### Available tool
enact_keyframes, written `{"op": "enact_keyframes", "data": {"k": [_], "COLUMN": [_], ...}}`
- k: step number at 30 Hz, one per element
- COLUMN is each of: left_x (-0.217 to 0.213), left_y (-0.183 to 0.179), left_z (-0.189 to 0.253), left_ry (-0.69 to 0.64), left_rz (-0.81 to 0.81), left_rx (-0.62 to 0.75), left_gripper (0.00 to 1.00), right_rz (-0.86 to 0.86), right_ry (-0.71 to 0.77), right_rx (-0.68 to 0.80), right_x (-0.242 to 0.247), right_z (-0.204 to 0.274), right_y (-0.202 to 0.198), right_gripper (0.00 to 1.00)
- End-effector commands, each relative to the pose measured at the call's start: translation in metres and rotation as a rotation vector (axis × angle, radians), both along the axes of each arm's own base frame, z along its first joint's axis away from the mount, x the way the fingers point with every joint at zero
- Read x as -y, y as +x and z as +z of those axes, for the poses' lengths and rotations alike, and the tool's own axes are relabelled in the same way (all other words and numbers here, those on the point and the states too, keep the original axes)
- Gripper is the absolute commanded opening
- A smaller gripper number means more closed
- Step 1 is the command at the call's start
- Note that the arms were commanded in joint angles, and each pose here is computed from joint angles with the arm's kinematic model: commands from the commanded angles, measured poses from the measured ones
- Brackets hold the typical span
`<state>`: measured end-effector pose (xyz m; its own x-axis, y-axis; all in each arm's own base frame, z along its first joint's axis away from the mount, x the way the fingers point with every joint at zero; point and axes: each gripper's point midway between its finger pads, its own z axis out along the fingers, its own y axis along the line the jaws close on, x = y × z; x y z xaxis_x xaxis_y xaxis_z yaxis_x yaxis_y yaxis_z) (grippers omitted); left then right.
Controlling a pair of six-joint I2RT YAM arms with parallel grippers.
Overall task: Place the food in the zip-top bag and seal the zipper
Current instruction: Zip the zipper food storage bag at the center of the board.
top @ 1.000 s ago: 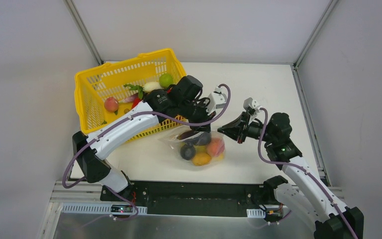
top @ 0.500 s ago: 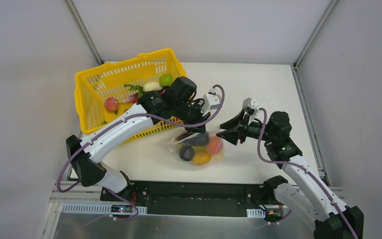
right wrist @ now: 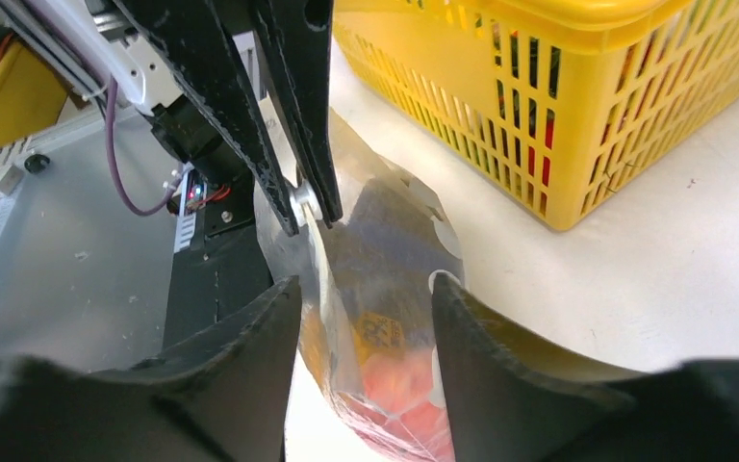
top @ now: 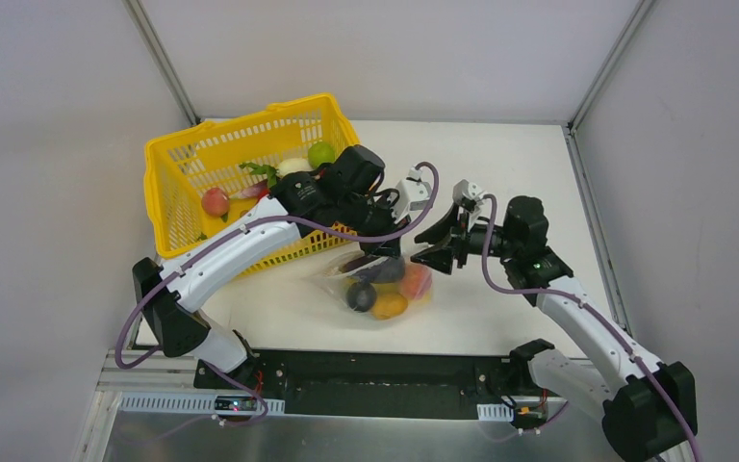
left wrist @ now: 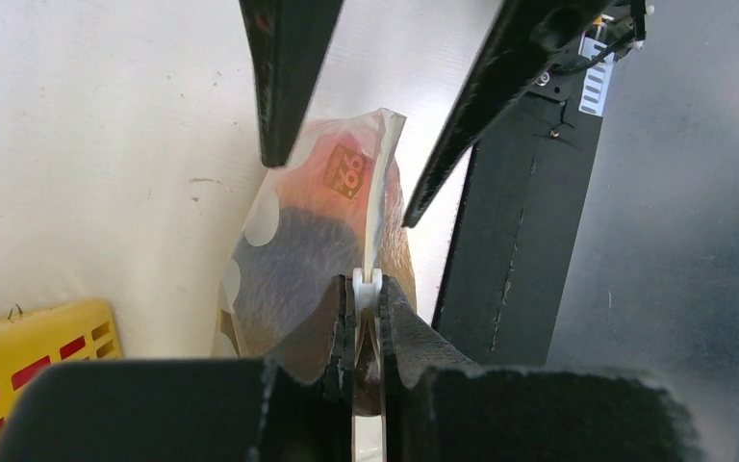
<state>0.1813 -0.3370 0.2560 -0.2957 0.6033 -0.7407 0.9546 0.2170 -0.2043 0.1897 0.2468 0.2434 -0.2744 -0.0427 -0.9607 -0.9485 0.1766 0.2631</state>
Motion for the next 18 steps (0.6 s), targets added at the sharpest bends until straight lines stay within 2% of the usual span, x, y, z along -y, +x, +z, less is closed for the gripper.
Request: {"op": "enact_keyframes", "data": {"k": [1, 3, 6, 13, 18], "left_x": [0.010, 0.009, 0.007, -0.015, -0.038], "left_y": [-0.004, -0.005, -0.006, -0.008, -0.009], "left_z": [0.020, 0.020, 0.018, 0.005, -0.005], "left_ry": [-0.066, -0.062, -0.057, -0.015, 0.006], "left_rz": [-0.034, -0.034, -0.033, 0.017, 0.078], "left_rx": [0.000, -0.003, -0.003, 0.029, 0.065], "left_gripper": [0.00, 0.00, 0.00, 0.00, 0.00], "right_rz": [0.106, 0.119, 0.108, -0.094, -0.174], "right_ry": [0.031, 0.037, 0.054, 0.057, 0.076], "right_rx": [0.093, 0.102, 0.125, 0.139, 0.122], "right_x": [-0.012, -0.014, -0.015, -0.001, 0.007], "right_z": [0.021, 0.021, 0.025, 0.021, 0.015], "right_y": [-0.007, -0.010, -0.011, 0.005, 0.005], "right_gripper": [0.45, 0.29, 0.01, 0.00, 0.00]}}
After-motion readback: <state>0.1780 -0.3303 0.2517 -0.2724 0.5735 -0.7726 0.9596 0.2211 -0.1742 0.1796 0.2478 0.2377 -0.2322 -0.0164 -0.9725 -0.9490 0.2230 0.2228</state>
